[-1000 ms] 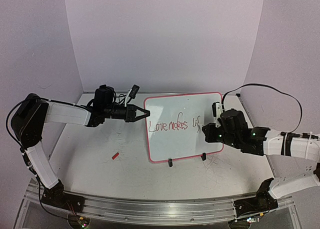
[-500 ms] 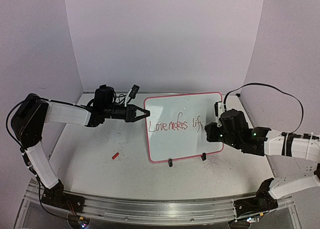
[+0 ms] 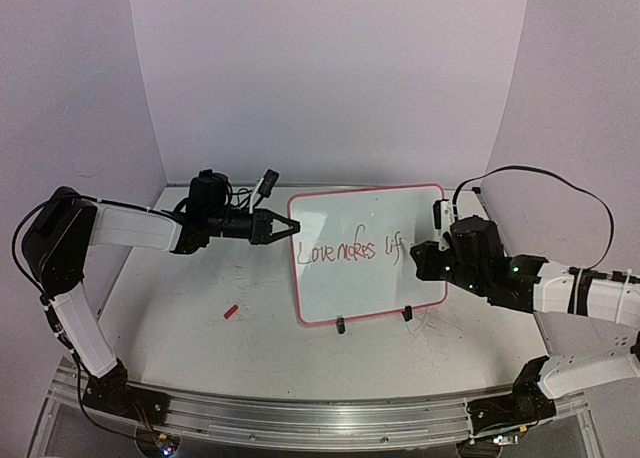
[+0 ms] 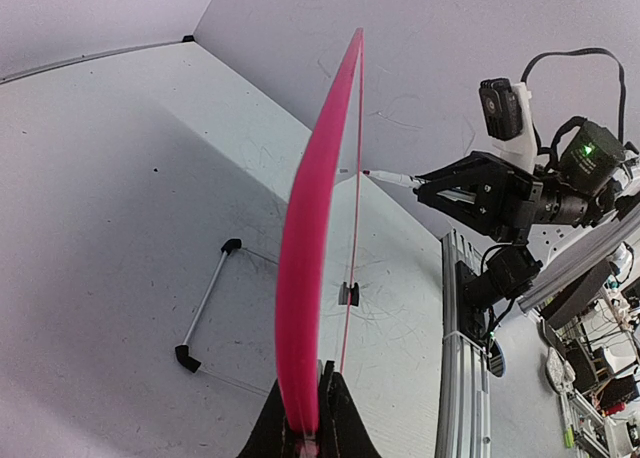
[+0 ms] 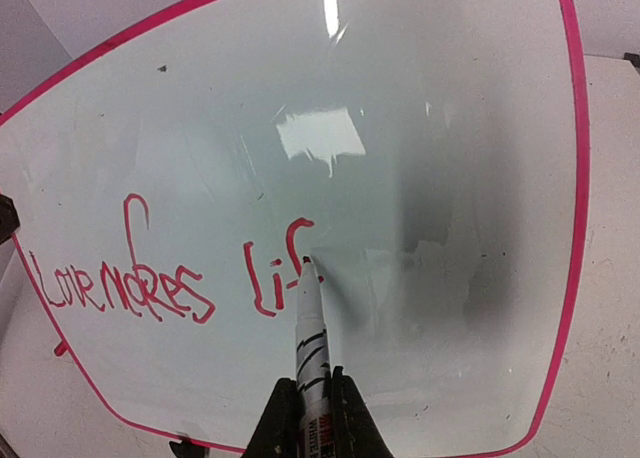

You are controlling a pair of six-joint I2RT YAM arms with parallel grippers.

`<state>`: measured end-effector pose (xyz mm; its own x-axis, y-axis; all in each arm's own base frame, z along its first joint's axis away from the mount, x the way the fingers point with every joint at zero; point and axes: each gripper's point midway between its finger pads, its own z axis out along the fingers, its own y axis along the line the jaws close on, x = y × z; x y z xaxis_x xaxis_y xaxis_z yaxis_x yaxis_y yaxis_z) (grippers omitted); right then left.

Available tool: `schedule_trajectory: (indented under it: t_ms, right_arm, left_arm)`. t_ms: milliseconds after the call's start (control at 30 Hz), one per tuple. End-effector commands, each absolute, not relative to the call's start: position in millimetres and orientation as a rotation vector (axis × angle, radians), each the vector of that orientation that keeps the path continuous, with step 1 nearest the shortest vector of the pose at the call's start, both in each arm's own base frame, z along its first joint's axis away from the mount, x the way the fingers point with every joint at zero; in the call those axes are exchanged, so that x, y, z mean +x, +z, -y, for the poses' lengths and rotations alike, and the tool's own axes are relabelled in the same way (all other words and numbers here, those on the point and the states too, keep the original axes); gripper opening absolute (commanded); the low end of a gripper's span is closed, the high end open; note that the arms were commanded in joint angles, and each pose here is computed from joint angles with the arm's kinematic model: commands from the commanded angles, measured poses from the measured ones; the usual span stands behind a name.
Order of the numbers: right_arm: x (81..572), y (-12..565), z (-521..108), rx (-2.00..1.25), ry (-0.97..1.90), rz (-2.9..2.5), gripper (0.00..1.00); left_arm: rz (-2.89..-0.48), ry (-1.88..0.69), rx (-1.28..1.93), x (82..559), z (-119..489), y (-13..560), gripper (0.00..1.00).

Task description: Write a sentence on the whiteboard

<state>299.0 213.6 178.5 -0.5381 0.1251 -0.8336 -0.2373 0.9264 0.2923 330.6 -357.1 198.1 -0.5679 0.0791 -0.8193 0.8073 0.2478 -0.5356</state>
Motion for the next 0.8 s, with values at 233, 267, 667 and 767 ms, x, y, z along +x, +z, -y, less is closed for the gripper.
schedule_trajectory:
  t_ms: [233,267,667,767]
  right_arm:
    - [296,174,-208,-0.084,0.437,-2.104,0.00]
    - [295,173,-207,-0.085,0.437,-2.106,0.00]
    - [301,166,-204,-0.054,0.392,-2.118,0.00]
    - [303,166,-202,-0.031,0.378,-2.115,0.00]
  left_arm:
    - [-1.905,-1.243,0.800,344,354,179,0.00]
    - [-1.906,-1.241,0.800,344,353,179,0.00]
    - [-1.907,-1.239,0.802,344,353,178,0.00]
    - [-1.907,-1.238,0.803,343,352,178,0.00]
